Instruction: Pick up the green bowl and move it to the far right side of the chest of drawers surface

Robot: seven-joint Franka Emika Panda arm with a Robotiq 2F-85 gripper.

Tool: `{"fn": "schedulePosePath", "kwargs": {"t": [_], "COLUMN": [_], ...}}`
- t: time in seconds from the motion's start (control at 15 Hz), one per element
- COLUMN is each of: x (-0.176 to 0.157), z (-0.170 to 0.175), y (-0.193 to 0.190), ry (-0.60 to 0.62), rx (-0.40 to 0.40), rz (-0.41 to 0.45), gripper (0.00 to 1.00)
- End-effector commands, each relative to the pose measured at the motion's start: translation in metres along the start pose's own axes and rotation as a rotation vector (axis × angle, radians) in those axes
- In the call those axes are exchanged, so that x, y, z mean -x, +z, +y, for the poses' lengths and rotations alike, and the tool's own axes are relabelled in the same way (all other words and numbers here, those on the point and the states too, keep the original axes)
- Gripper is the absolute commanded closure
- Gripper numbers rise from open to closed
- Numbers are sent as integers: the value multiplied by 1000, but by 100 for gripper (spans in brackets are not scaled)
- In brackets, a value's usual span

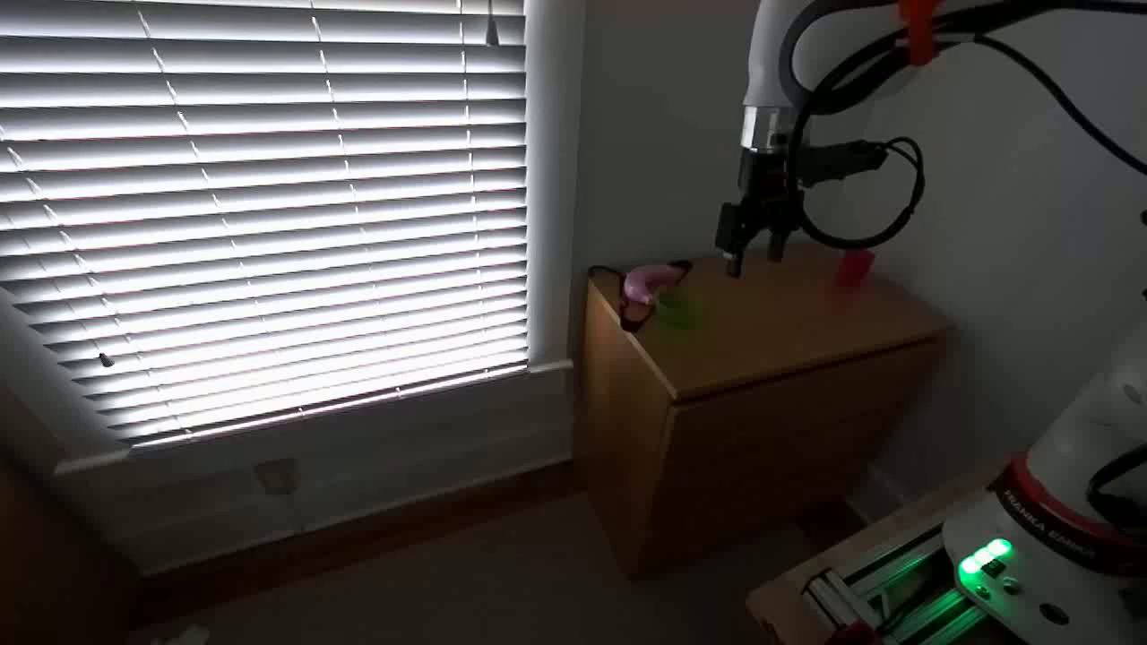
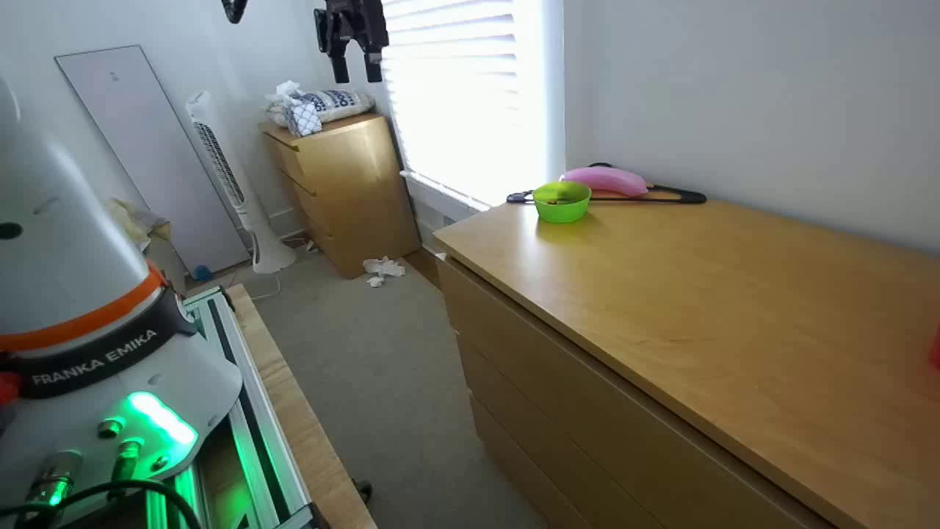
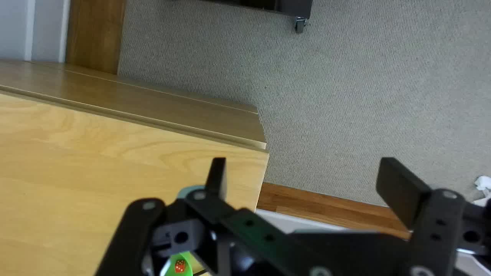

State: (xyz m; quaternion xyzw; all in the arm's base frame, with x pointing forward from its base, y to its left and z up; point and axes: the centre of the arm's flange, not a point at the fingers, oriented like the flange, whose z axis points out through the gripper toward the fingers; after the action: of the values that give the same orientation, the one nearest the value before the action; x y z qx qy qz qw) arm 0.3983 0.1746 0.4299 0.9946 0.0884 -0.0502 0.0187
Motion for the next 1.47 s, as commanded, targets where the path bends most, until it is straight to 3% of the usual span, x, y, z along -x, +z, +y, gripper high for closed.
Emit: {"fn": "schedulePosePath", "kwargs": {"t": [0.0, 0.4, 0.93, 1.4], "x": [0, 0, -101, -172], "z": [0, 0, 74, 134], "y": [0, 0, 43, 113], "ry": [0, 0, 307, 444], "rx": [0, 0, -44, -30], "rz": [0, 0, 116, 164], "gripper": [0, 0, 0, 0]}}
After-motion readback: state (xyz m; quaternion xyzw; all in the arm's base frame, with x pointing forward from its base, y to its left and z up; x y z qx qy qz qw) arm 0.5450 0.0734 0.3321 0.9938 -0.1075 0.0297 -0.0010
